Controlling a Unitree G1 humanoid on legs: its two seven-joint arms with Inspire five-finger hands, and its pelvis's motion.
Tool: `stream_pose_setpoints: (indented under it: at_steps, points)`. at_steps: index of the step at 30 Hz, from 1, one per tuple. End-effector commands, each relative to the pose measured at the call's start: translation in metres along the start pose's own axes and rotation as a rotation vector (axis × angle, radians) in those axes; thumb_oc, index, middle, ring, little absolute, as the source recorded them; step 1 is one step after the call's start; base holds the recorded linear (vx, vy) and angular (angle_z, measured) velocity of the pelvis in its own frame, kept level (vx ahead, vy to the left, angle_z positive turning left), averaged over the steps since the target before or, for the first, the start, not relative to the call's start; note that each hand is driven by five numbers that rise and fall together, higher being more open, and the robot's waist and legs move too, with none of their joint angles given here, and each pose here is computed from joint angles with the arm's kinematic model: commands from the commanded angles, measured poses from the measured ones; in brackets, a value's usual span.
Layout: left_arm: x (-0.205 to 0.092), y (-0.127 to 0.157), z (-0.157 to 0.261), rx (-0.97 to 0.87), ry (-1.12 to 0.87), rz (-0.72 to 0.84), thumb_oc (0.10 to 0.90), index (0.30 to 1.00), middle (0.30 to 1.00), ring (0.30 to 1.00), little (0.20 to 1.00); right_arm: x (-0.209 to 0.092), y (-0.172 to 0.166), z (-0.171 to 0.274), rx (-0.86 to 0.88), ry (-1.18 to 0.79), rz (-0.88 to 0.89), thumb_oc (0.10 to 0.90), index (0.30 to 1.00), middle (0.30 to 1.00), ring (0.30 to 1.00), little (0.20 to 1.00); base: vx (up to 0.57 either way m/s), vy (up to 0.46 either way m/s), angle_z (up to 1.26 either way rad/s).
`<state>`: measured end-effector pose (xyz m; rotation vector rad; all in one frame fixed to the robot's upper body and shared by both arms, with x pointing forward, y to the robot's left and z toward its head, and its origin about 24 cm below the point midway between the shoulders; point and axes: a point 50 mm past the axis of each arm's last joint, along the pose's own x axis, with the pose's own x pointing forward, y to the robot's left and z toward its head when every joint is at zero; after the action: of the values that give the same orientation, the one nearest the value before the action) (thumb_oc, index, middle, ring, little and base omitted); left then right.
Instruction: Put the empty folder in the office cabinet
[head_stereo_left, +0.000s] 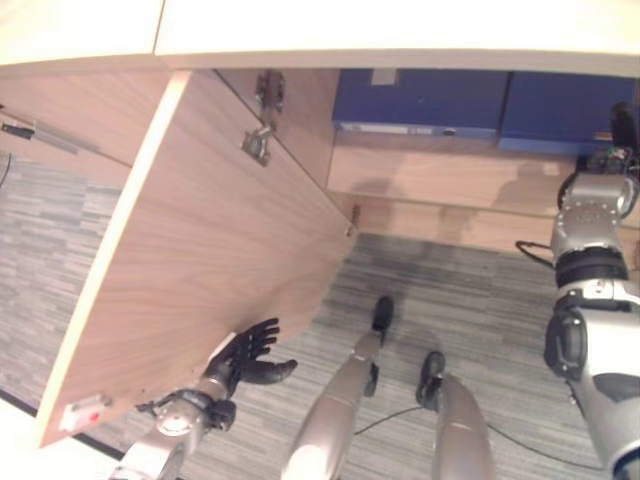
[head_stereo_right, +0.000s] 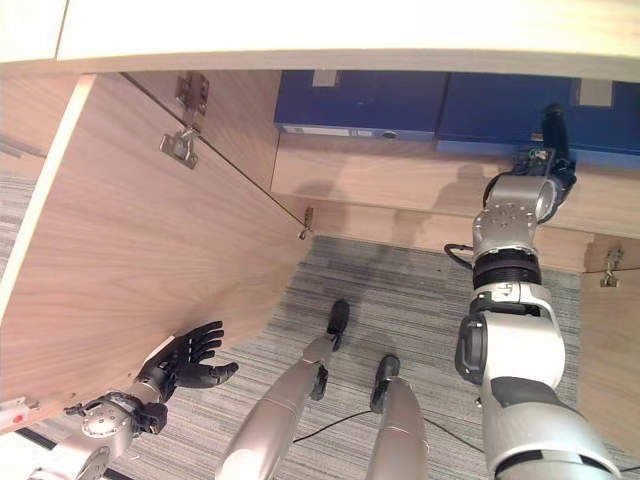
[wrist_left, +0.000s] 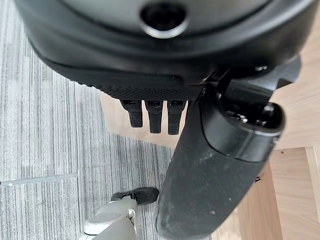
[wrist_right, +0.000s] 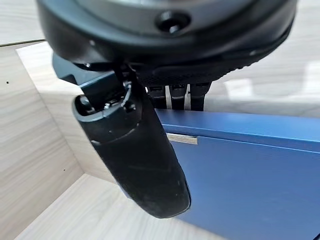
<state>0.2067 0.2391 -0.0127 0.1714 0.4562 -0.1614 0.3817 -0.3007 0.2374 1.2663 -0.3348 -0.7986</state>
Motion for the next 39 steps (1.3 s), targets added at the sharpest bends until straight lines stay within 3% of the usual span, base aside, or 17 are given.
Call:
stream_pose_setpoints:
  at_steps: [1, 9, 10, 13, 17, 21, 22, 25, 33, 39]
  points:
    - [-0.013, 0.014, -0.01, 0.048, 0.032, 0.048, 0.8, 0.9, 0.9, 0.9, 0.9, -0.005, 0.038, 0.039, -0.046, -0.165, 0.154, 0.8, 0.9, 0.9, 0.9, 0.9, 0.0, -0.004, -0.04]
    - [-0.012, 0.013, -0.012, 0.036, 0.046, 0.055, 0.8, 0.9, 0.9, 0.9, 0.9, -0.004, 0.029, 0.02, -0.041, -0.099, 0.124, 0.8, 0.9, 0.9, 0.9, 0.9, 0.0, 0.0, 0.0]
    - [-0.011, 0.012, -0.01, 0.029, 0.034, 0.047, 0.8, 0.9, 0.9, 0.9, 0.9, -0.016, 0.046, 0.015, -0.078, -0.094, 0.247, 0.8, 0.9, 0.9, 0.9, 0.9, 0.0, 0.0, 0.0]
    - [-0.011, 0.009, -0.008, 0.011, 0.017, 0.037, 0.8, 0.9, 0.9, 0.9, 0.9, -0.027, 0.051, 0.016, -0.071, -0.121, 0.367, 0.8, 0.9, 0.9, 0.9, 0.9, 0.0, -0.002, -0.01]
    - [-0.01, 0.008, -0.012, -0.027, 0.018, 0.051, 0.8, 0.9, 0.9, 0.9, 0.9, -0.023, 0.034, 0.018, 0.037, -0.122, 0.349, 0.8, 0.9, 0.9, 0.9, 0.9, 0.0, 0.0, 0.0]
    - [-0.008, 0.009, -0.013, -0.039, 0.024, 0.062, 0.8, 0.9, 0.9, 0.9, 0.9, -0.011, 0.025, 0.011, -0.076, -0.08, 0.286, 0.8, 0.9, 0.9, 0.9, 0.9, 0.0, 0.0, 0.0]
    - [-0.011, 0.014, -0.013, -0.035, 0.028, 0.076, 0.8, 0.9, 0.9, 0.9, 0.9, -0.011, 0.022, 0.007, -0.196, -0.067, 0.309, 0.8, 0.9, 0.9, 0.9, 0.9, 0.0, 0.0, 0.0]
    - [-0.014, 0.018, -0.014, -0.026, 0.037, 0.089, 0.8, 0.9, 0.9, 0.9, 0.9, -0.011, 0.021, 0.008, -0.23, -0.064, 0.329, 0.8, 0.9, 0.9, 0.9, 0.9, 0.0, 0.0, 0.0]
    - [-0.014, 0.013, -0.019, -0.057, 0.05, 0.103, 0.8, 0.9, 0.9, 0.9, 0.9, -0.019, 0.019, 0.041, -0.069, -0.195, 0.381, 0.8, 0.9, 0.9, 0.9, 0.9, 0.0, -0.001, 0.0]
    - [-0.014, 0.012, -0.022, -0.076, 0.056, 0.123, 0.8, 0.9, 0.9, 0.9, 0.9, -0.028, -0.003, 0.023, -0.078, -0.156, 0.406, 0.8, 0.9, 0.9, 0.9, 0.9, 0.0, 0.0, -0.01]
